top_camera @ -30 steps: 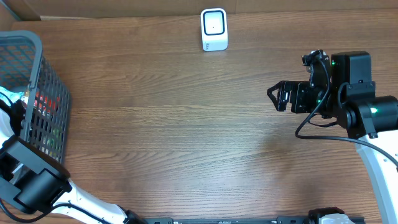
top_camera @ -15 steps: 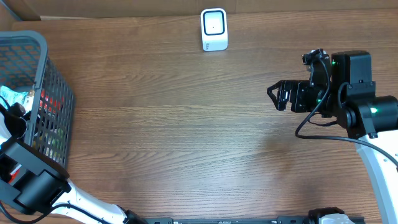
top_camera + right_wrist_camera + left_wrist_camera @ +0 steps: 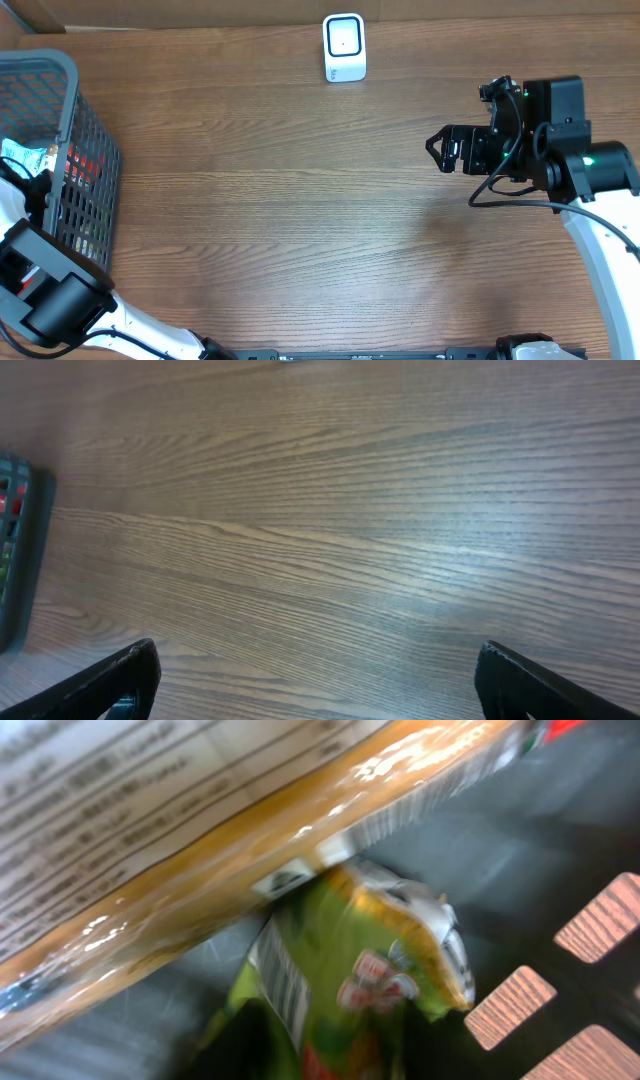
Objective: Scan the item barcode
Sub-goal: 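Reach into the basket and grasp the green snack packet with left gripper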
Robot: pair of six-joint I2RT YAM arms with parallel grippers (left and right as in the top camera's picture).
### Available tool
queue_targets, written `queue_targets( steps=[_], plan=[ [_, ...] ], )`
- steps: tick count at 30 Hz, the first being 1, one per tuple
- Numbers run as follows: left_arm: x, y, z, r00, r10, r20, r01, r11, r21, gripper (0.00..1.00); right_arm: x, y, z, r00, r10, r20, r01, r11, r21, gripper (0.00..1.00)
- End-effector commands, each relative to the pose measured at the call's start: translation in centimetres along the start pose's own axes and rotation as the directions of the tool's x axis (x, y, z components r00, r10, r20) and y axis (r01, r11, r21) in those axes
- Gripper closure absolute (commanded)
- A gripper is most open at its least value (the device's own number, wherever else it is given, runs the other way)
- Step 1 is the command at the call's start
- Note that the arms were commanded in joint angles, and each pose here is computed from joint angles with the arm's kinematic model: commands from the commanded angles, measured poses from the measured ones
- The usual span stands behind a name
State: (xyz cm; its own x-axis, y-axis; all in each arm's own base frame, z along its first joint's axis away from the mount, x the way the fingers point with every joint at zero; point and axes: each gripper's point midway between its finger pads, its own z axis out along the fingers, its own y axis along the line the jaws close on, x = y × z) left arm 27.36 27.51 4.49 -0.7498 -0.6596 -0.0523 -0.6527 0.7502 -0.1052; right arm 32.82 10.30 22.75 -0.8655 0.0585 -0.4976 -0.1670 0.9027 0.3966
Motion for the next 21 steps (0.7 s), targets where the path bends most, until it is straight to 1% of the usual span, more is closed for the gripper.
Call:
queue_targets(
  steps=[1, 6, 9, 15, 17, 20, 21],
  plan=[
    [1.7, 0.6, 1.9, 0.996, 0.012, -0.087, -0.015, 0.999, -0.035, 0.96, -0.8, 0.7, -0.4, 1.0, -0.015, 0.022, 0.016, 1.0, -0.021, 0.0],
    [-0.3, 0.2, -0.9, 0.999, -0.033, -0.039, 0.032, 0.999, -0.028, 0.96, -1.2, 0.8, -0.4, 0.999, -0.021, 0.036, 0.022, 1.0, -0.023, 0.0],
    [-2.2, -0.1, -4.0, 0.998, -0.06, 0.014, 0.06, 0.998, -0.02, 0.96, -1.2, 0.8, -0.4, 0.999, -0.021, 0.037, 0.022, 0.999, -0.023, 0.0],
    [-5.6, -1.8, -11.1, 0.985, -0.081, 0.153, 0.074, 0.996, 0.051, 0.96, -1.2, 0.8, -0.4, 0.999, -0.021, 0.036, 0.022, 1.0, -0.023, 0.0],
    [-5.8, -2.4, -12.9, 0.982, -0.077, 0.175, 0.065, 0.995, 0.069, 0.96, -1.1, 0.8, -0.4, 0.999, -0.02, 0.034, 0.021, 1.0, -0.022, 0.0],
    [-5.0, -2.5, -13.0, 0.986, -0.081, 0.144, 0.071, 0.995, 0.07, 0.96, -1.1, 0.8, -0.4, 0.999, -0.02, 0.034, 0.021, 1.0, -0.022, 0.0],
    [-4.6, -2.3, -12.7, 0.989, -0.083, 0.123, 0.075, 0.995, 0.064, 0.91, -1.1, 0.8, -0.4, 0.999, -0.02, 0.034, 0.021, 1.0, -0.022, 0.0]
  ],
)
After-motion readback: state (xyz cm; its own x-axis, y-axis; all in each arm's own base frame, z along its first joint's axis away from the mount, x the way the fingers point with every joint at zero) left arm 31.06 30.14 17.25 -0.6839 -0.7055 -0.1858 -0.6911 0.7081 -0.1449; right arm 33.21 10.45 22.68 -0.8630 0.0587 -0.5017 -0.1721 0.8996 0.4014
